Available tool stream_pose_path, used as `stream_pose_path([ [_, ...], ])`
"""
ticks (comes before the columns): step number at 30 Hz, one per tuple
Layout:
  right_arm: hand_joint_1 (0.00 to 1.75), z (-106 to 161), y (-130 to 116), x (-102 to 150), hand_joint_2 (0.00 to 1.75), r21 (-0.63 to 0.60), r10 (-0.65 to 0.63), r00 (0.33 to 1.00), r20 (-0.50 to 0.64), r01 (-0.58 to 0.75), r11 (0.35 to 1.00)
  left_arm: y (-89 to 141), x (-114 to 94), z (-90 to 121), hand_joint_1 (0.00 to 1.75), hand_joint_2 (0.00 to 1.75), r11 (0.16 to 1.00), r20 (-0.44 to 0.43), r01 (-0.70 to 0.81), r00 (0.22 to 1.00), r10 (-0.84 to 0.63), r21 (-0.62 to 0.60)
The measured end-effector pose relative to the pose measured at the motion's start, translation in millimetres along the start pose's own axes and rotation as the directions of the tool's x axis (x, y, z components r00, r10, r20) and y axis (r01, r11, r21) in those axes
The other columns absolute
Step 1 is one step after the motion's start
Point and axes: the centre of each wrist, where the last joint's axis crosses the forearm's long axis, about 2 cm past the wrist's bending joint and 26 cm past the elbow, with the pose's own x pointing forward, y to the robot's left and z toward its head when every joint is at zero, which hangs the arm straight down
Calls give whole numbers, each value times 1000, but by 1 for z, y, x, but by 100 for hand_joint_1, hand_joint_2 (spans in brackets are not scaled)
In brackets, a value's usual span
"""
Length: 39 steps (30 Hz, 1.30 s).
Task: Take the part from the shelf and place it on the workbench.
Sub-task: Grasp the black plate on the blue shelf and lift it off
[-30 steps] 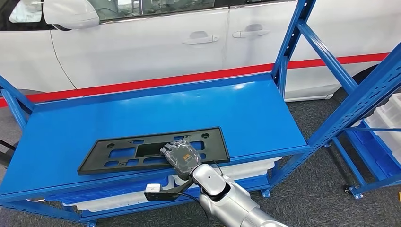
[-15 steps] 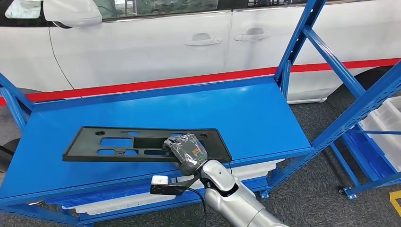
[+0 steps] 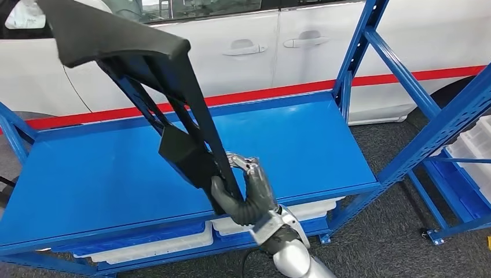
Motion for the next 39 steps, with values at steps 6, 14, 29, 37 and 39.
stream_pose_path([
  [6,175,17,-23,23,175,-119,-235,972,28,237,964,-3,-3,3,0,0,997,-16,-51,999,52,57],
  [14,175,45,-45,23,175,-176,-218,976,8,216,960,-12,-4,6,0,0,991,-26,-89,995,92,105],
  [29,175,90,-51,19,175,-132,-237,968,-83,225,965,-17,-4,10,0,0,985,-55,-121,990,129,122],
  [37,175,101,-50,18,175,-144,-237,966,-107,221,965,-13,0,8,0,0,984,-48,-113,992,120,138],
  [39,175,102,-50,17,175,-143,-237,965,-110,221,965,-14,-1,9,0,0,984,-54,-113,991,122,139],
])
